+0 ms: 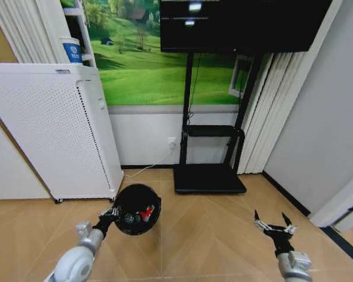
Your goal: Pick up the trash bin and place the garbage on the floor into it.
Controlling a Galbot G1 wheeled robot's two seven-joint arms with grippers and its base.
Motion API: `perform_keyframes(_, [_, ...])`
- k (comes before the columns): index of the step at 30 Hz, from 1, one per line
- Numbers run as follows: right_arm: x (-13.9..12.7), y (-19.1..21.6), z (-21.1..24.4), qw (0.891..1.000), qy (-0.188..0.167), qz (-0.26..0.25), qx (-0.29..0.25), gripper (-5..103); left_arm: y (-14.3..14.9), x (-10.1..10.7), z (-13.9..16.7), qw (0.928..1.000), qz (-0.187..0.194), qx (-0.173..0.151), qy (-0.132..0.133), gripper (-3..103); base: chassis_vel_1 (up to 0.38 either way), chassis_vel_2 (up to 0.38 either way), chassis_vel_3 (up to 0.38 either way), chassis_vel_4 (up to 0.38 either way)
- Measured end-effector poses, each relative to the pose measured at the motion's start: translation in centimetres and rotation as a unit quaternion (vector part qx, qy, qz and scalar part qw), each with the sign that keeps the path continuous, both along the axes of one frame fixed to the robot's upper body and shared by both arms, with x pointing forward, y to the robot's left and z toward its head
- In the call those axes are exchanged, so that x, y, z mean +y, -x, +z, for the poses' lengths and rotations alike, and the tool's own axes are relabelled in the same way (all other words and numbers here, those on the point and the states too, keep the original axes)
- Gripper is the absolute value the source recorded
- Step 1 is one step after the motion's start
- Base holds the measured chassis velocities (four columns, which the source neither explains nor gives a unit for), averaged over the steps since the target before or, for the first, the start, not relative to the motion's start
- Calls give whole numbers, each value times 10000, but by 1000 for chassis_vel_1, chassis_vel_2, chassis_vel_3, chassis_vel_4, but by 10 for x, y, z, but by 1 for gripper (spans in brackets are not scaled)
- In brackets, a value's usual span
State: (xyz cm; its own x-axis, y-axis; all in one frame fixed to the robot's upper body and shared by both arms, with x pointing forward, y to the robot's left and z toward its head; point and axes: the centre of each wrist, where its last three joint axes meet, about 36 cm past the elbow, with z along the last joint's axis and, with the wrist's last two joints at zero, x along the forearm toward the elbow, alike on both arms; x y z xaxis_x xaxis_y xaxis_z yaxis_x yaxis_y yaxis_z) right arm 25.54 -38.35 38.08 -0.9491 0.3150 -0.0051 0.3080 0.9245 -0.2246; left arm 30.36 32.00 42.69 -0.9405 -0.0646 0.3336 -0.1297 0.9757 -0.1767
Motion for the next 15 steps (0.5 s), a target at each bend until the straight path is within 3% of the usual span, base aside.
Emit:
perform_keyframes(1, [0, 0, 0, 10000, 0, 0, 0, 100, 0, 0, 0, 10000, 0, 0, 0, 3, 0, 0, 0, 0])
perform_keyframes(6, [-11, -5, -10, 10000, -7, -91, -11, 100, 57, 26, 11, 9951, 851, 448, -225, 3, 0, 0, 0, 0])
perform_keyframes(8, [-12, -6, -12, 9999, -17, -112, -15, 100, 64, 31, 10, 9929, 1031, 527, -253, 3, 0, 0, 0, 0])
perform_keyframes(12, [-16, -9, -19, 9999, -67, -156, -3, 100, 85, 31, 9, 9844, 1562, 800, -104, 3, 0, 0, 0, 0])
perform_keyframes(15, [-18, -10, -21, 9998, -77, -160, -6, 100, 92, 32, 7, 9809, 1730, 883, -41, 3, 0, 0, 0, 0])
